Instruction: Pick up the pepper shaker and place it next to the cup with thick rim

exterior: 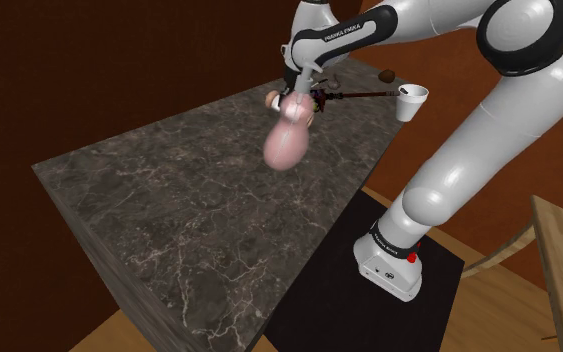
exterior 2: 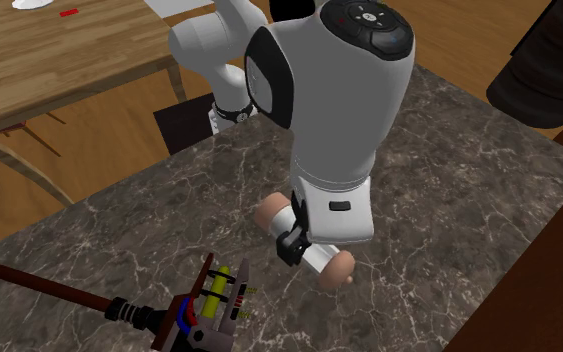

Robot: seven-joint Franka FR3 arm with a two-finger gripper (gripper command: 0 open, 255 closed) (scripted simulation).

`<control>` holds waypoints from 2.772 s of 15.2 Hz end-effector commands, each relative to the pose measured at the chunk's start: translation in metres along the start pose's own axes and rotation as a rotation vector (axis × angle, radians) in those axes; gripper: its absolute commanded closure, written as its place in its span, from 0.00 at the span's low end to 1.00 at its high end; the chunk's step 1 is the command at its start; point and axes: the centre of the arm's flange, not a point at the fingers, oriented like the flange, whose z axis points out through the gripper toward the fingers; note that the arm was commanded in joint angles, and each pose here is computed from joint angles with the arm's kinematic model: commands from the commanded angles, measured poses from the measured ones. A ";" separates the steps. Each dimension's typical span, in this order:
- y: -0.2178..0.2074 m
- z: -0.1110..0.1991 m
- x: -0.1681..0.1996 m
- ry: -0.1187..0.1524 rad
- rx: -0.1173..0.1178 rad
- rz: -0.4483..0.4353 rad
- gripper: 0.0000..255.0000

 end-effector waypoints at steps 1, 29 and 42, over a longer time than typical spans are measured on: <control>0.001 -0.009 0.000 0.000 0.000 0.000 1.00; 0.020 -0.156 0.009 0.000 0.000 0.000 1.00; 0.045 -0.209 -0.007 0.000 0.000 0.000 1.00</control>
